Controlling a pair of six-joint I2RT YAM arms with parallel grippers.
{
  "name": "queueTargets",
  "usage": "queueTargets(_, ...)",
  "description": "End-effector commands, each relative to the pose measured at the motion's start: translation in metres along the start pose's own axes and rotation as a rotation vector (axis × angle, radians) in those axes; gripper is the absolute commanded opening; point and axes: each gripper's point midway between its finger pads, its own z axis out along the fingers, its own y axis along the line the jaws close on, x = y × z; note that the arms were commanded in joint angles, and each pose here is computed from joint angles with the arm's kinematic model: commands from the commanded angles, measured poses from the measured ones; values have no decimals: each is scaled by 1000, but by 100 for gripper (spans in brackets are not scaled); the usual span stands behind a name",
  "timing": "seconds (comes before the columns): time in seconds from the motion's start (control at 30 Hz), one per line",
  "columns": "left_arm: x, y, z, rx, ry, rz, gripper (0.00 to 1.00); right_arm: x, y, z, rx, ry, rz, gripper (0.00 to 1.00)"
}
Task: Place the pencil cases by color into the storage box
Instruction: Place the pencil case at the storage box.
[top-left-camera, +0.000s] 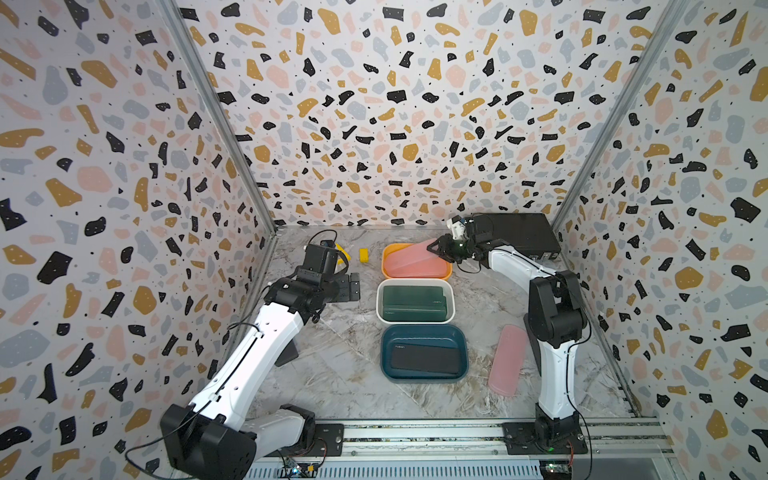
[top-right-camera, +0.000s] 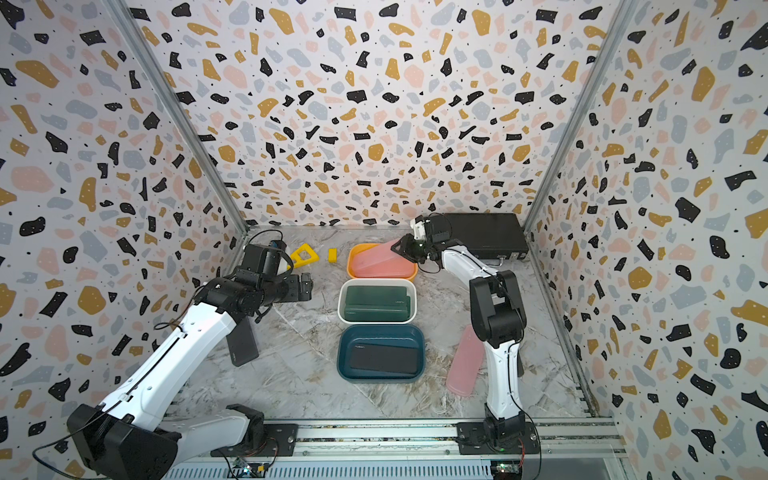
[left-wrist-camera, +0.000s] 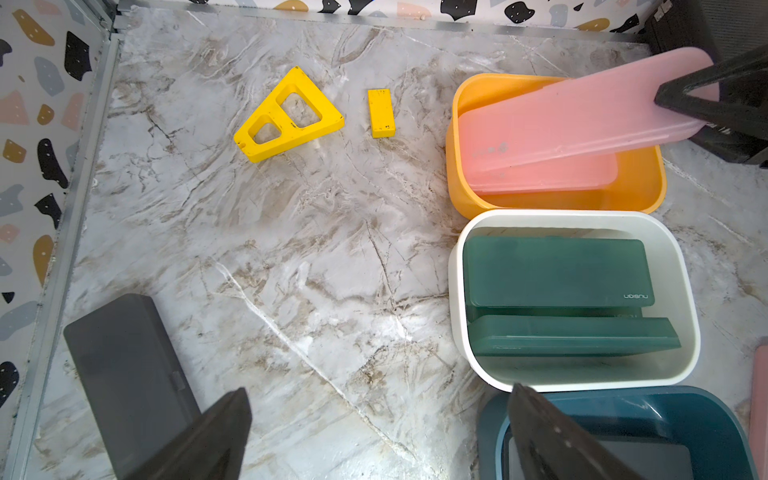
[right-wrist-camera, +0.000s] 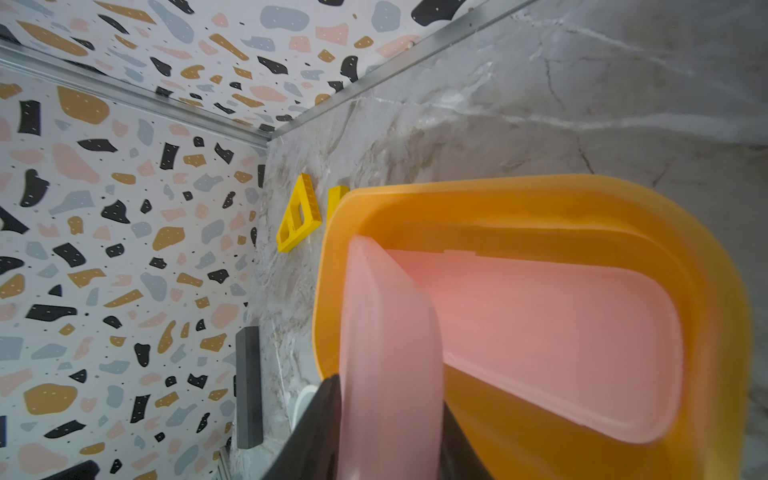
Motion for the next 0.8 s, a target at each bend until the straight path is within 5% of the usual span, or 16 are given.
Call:
queueTargets(0.0, 7, 5, 2, -17, 20, -11, 100, 5, -16, 0, 48, 18, -4, 38)
queueTargets(0.77, 10, 5, 7, -21, 43, -16, 100, 7, -52, -13, 250, 58, -61, 54)
